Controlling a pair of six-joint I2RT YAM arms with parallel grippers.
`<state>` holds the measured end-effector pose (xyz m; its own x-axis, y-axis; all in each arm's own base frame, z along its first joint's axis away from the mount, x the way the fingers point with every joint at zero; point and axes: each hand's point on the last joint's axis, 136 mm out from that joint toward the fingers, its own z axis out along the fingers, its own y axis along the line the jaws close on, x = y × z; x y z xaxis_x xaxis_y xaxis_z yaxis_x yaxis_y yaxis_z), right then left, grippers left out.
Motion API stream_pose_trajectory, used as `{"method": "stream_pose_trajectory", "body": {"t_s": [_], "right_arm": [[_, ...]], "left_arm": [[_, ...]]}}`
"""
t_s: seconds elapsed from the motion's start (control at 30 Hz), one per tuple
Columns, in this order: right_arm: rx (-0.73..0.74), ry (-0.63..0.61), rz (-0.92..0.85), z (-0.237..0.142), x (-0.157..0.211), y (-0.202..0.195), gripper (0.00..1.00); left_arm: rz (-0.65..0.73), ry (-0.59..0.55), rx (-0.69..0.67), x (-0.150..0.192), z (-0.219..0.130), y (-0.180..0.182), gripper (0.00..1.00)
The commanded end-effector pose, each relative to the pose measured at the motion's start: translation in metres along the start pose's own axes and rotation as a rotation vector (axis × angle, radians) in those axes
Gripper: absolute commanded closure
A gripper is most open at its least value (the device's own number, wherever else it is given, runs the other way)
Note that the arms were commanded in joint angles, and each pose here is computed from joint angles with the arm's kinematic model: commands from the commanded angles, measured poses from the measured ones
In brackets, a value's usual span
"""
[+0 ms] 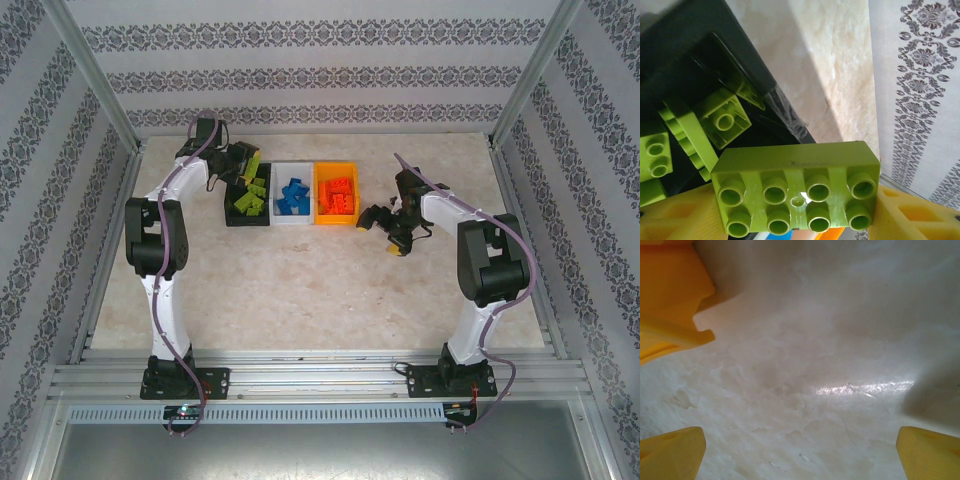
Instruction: Sort the legos into containers by color
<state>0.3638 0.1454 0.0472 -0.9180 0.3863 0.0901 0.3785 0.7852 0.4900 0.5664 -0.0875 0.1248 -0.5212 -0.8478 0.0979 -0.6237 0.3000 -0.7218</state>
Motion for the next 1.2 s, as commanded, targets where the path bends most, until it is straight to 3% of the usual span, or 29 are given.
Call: {"method": "stream_pose_trajectory", "body": {"t_s": [0.0,0.17,0.3,0.43,0.53,1.17], "right_arm": [[-0.014,0.003,-0.011,-0.003,-0.005,0.009,0.02],[-0.011,0.008,-0.010,-0.001,-0.005,0.005,0.02],[-0.014,0.011,-0.005,0.002,-0.002,0.001,0.02],[-0.022,0.016,0.000,0.004,0.000,0.000,0.02],[-0.023,0.013,-0.002,0.002,0.001,0.001,0.02],[-0.021,-0.009,-0.018,-0.013,0.022,-0.007,0.02]], "left_arm": [[0.006,-0.052,-0.063,-0.011,-0.012,0.010,0.36],[0.008,-0.084,-0.110,-0.011,-0.022,0.018,0.35],[0.009,-0.109,-0.134,-0.012,-0.029,0.025,0.28],[0.008,-0.095,-0.143,-0.009,-0.029,0.028,0.09],[0.011,-0.099,-0.141,-0.009,-0.032,0.028,0.00],[0.101,-0.122,-0.096,0.010,-0.063,0.016,0.00]]}}
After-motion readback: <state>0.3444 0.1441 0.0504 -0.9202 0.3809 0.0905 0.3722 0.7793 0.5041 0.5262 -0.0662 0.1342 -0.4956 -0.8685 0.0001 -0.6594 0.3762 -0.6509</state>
